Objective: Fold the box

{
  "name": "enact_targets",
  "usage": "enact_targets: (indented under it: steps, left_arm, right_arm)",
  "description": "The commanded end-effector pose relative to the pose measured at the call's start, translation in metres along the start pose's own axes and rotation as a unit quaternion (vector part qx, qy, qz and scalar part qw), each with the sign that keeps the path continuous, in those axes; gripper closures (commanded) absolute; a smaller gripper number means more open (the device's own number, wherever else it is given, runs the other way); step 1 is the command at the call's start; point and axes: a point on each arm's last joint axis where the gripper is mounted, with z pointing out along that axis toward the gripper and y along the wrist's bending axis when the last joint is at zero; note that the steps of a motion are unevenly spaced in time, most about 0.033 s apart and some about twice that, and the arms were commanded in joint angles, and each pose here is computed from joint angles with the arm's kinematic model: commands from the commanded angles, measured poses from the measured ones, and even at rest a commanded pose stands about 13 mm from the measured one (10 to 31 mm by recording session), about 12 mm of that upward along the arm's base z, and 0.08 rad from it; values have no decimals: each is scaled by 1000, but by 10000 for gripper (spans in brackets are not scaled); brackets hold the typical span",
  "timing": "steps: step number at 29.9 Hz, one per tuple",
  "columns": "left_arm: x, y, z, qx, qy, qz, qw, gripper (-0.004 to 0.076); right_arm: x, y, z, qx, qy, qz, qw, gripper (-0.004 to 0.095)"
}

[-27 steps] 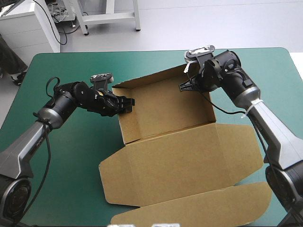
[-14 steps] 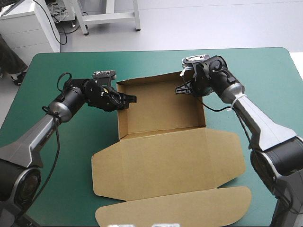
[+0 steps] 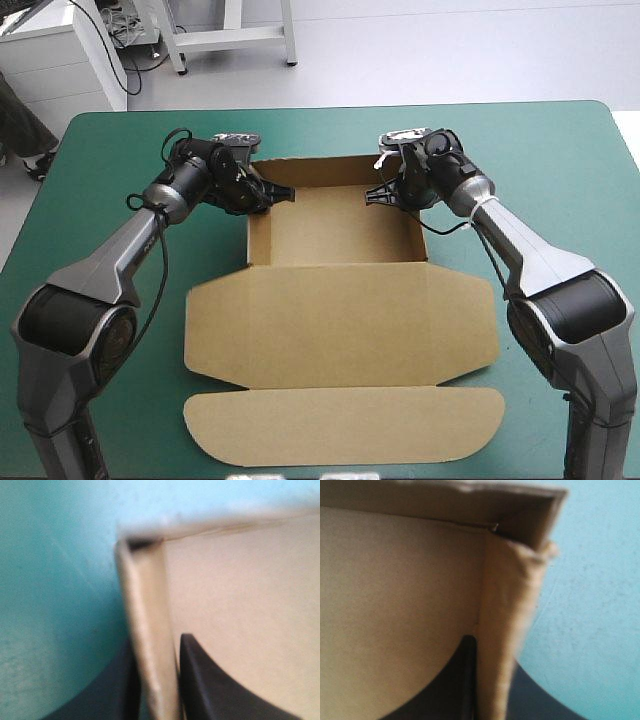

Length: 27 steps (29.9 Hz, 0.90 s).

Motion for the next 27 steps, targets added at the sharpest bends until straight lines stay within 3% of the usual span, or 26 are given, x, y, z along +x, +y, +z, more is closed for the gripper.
enact_targets:
  steps: [1, 10, 27]
  left_arm:
    - [-2, -22, 1, 31, -14, 30, 999, 731]
    - [-2, -20, 15, 20, -16, 38, 999, 731]
    - [-9, -30, 14, 78, -50, -1, 996, 731]
  right_arm:
    - [-7, 22, -2, -48, -40, -21, 998, 927]
    - [3, 22, 46, -43, 13, -23, 999, 927]
    - [4, 6, 48, -21, 35, -39, 998, 928]
